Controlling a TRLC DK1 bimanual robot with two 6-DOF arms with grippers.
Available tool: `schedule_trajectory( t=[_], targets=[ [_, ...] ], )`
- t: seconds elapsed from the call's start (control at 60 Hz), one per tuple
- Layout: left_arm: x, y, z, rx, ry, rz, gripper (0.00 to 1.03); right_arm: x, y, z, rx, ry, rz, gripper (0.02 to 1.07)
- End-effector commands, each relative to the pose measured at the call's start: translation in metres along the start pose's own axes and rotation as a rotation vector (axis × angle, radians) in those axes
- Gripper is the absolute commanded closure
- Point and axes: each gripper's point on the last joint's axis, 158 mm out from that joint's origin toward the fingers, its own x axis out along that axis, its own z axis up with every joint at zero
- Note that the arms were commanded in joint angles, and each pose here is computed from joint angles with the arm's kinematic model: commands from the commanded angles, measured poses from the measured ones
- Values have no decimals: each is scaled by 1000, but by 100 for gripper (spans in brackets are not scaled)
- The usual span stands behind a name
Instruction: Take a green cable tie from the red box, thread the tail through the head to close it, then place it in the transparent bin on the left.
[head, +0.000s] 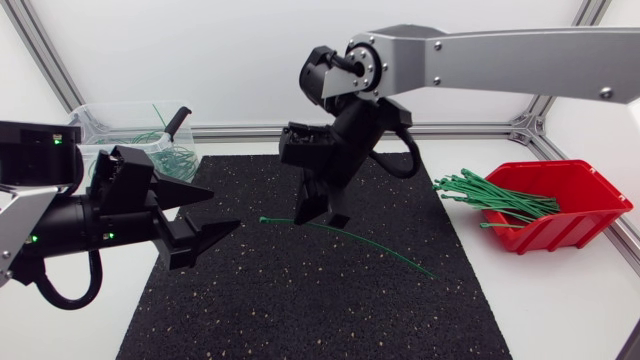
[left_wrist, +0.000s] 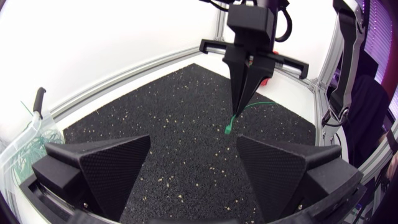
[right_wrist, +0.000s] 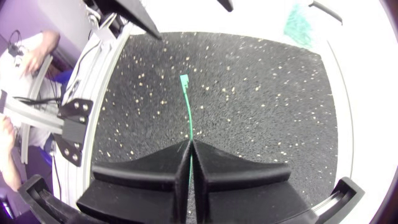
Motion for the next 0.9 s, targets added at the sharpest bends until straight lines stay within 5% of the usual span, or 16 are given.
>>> schedule_trajectory(
  t=[0.0,0.333,0.533,0.883],
  targets=[
    [-4,-10,5,7,-40,-26,7,-32,0,16,111,-82,-26,101],
    [-20,-46,76,-50,-235,-215,7,-103,23,52,421,-433,165,101],
    [-21,-62,100,-155,-255,-351,7,-119,46,61,479,-527,261,101],
    [-25,-61,136,-278,-321,-399,11,-130,52,64,568,-620,387,101]
  ],
)
